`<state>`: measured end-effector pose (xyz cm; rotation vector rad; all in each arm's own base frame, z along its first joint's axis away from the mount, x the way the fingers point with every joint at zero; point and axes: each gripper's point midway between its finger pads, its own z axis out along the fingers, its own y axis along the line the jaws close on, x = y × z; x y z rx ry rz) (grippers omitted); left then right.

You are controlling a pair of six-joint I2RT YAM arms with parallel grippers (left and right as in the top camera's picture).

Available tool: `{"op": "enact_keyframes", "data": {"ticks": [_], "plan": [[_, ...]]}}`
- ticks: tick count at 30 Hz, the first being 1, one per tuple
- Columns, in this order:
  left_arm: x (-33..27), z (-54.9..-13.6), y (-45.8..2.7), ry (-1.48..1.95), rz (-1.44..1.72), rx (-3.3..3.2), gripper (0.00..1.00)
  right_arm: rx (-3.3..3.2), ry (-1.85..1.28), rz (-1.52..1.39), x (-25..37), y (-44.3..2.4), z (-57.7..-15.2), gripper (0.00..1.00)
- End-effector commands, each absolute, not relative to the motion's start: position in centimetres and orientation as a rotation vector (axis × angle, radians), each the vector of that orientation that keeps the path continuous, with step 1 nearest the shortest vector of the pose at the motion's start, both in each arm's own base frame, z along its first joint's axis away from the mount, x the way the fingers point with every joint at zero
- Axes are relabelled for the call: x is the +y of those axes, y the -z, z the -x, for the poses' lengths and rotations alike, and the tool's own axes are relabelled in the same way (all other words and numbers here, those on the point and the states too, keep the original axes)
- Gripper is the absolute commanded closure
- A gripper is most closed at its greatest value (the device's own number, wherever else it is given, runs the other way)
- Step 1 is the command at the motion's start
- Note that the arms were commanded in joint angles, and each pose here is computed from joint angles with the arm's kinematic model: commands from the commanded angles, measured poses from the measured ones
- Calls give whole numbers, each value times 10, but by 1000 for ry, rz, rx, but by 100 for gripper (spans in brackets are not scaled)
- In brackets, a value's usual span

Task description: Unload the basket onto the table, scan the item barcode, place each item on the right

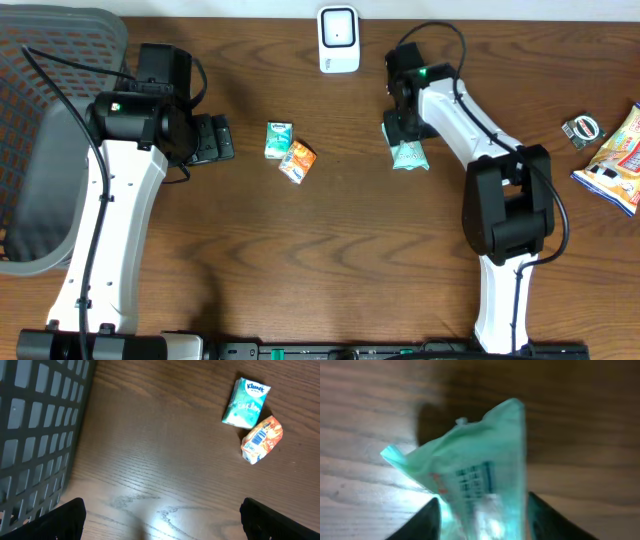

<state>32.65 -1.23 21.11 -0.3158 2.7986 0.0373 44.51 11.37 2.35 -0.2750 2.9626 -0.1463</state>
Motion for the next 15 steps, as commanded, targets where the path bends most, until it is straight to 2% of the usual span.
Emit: {"op": "enact_keyframes", "data": {"ticks": [1, 3, 9, 15], "plan": [[-9, -326, -210, -57, 306, 2805, 2, 2992, 73, 329, 124, -10, -435, 77], [-9, -326, -210, -57, 306, 2805, 2, 2985, 63, 336, 128, -10, -435, 99], [-9, -326, -210, -57, 306, 2805, 2, 2873, 22, 337, 148, -39, -463, 99], [-9, -326, -210, -57, 306, 2805, 2, 2530, -92, 325, 194, -126, -535, 99]]}}
